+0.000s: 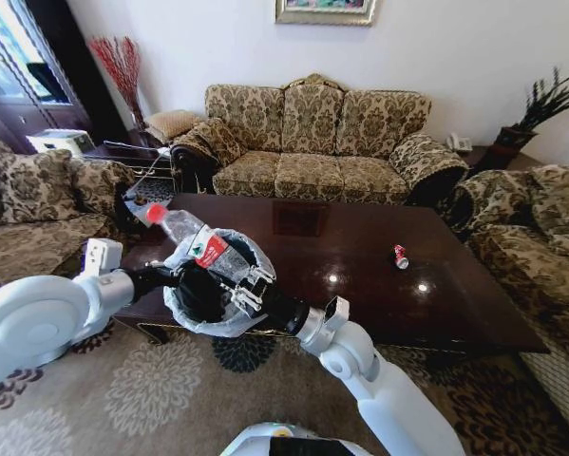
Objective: Move to the front of the table and place the trash on the table into the trash bin.
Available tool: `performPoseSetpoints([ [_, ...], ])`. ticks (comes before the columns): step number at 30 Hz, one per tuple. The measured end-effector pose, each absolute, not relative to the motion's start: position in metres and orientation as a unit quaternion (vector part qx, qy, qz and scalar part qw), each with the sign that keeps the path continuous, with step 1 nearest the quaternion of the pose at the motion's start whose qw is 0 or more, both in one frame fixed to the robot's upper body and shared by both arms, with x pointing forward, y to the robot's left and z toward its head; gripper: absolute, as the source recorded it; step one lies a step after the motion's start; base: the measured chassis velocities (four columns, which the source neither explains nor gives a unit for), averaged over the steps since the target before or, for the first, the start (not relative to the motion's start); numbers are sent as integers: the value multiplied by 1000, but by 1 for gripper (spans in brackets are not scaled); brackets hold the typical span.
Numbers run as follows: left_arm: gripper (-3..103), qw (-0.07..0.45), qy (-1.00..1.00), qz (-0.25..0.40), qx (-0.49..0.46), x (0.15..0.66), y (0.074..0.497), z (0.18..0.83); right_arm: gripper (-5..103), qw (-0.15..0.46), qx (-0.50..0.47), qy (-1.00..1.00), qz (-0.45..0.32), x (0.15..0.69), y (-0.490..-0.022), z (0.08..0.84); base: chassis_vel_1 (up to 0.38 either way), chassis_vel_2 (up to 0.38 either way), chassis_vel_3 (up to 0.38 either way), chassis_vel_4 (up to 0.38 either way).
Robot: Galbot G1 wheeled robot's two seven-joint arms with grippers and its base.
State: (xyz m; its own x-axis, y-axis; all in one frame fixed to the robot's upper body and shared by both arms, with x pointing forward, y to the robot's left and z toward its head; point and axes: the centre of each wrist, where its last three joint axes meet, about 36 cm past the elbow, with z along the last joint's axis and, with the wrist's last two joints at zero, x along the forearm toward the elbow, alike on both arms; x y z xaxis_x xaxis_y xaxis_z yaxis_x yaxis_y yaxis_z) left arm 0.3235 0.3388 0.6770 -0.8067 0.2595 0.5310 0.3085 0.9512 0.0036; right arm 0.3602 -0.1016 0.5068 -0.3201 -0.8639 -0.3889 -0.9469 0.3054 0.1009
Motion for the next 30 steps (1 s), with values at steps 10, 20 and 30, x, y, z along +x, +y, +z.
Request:
performPoseSetpoints([
  [10, 0, 272, -950, -41, -146, 323, 341, 676, 75, 167, -557, 797, 163, 359, -110, 517, 0, 0, 0, 0],
  [20, 0, 263, -960, -21, -97, 337, 369, 676, 100, 223, -272, 921, 169, 376, -197, 528, 0, 0, 0, 0],
  [30, 0, 255, -963, -15, -92, 330, 368, 673, 100, 39, -1, 991, 128, 434, -314, 422, 0, 0, 0, 0],
])
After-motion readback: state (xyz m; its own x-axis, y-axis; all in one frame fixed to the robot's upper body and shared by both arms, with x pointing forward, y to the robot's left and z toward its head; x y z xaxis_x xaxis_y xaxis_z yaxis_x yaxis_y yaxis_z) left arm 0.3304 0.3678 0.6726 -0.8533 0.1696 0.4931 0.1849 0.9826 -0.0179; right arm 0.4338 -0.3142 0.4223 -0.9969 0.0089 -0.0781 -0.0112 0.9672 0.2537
